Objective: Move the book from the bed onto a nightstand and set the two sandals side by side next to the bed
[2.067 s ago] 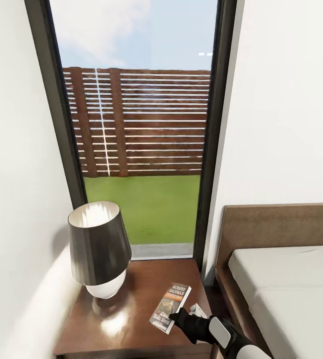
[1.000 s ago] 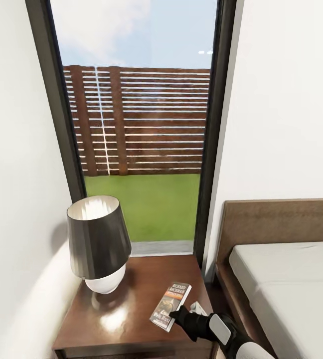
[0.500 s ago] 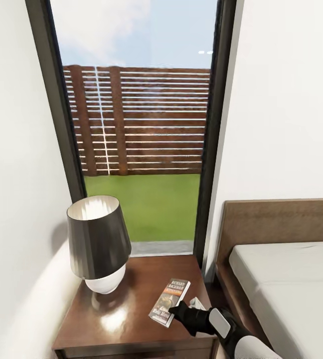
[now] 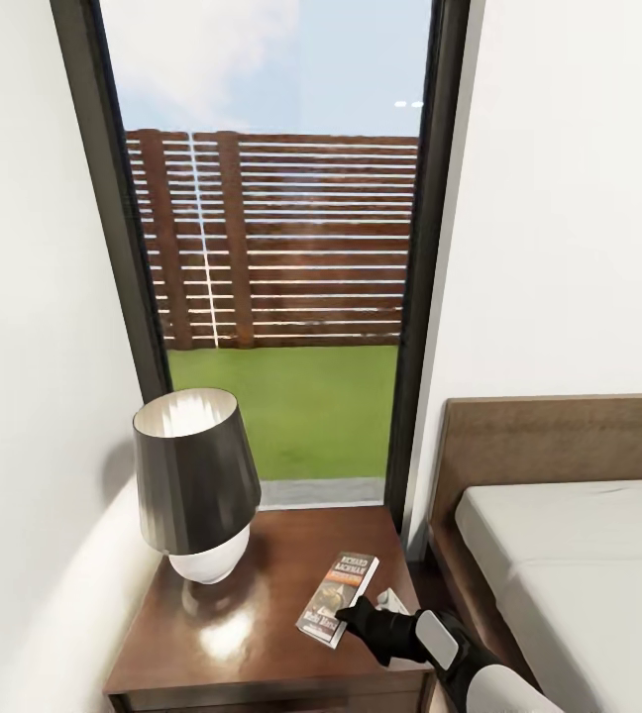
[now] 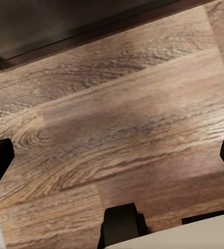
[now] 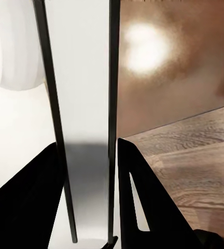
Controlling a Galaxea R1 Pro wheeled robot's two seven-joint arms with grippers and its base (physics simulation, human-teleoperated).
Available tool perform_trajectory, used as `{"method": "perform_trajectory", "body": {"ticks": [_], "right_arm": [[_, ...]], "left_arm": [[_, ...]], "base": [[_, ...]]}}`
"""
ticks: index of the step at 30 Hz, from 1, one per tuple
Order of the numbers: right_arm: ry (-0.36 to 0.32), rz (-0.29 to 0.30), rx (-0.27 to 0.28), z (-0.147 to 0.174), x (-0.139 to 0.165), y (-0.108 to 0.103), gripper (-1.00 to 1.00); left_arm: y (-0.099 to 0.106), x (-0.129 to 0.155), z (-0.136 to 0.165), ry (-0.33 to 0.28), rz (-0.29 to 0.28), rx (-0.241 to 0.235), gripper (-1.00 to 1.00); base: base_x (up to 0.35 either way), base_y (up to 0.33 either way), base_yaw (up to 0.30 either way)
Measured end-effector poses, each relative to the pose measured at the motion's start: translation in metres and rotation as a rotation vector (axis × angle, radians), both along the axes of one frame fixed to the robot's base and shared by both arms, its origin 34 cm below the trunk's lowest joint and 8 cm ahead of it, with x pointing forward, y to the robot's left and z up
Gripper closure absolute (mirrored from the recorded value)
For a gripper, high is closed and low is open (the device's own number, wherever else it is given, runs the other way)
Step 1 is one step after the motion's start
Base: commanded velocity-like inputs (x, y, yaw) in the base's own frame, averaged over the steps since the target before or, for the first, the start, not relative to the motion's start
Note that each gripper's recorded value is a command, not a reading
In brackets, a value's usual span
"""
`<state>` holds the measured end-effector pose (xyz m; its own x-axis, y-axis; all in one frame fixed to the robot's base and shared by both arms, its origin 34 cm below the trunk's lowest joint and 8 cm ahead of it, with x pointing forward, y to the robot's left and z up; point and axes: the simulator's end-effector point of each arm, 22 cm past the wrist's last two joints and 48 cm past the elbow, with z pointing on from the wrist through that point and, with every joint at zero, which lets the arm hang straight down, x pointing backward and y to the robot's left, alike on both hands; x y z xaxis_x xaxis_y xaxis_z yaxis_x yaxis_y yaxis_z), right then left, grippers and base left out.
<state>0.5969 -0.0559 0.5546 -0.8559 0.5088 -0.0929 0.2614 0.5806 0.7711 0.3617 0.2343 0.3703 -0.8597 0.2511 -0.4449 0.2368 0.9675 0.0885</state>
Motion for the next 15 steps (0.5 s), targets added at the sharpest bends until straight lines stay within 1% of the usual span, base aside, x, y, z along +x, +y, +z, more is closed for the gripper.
{"method": "perform_trajectory", "body": {"ticks": [3,10,15], "right_arm": [[0.0,0.0,0.0,0.0001,0.0001,0.0,1.0],[0.0,0.0,0.0,0.0004,0.0001,-0.0001,1.0],[0.0,0.0,-0.001,0.0001,0.0001,-0.0002,1.0]], "left_arm": [[0.0,-0.0002,0.0,0.001,0.0,0.0,-1.0],[0.0001,-0.0009,-0.0003,0.004,-0.001,0.002,-1.0],[-0.0001,-0.0006,-0.0002,0.003,-0.001,0.001,-1.0]], "base": [[0.039,0.03,0.0],[0.128,0.098,0.0],[0.063,0.048,0.0]]}}
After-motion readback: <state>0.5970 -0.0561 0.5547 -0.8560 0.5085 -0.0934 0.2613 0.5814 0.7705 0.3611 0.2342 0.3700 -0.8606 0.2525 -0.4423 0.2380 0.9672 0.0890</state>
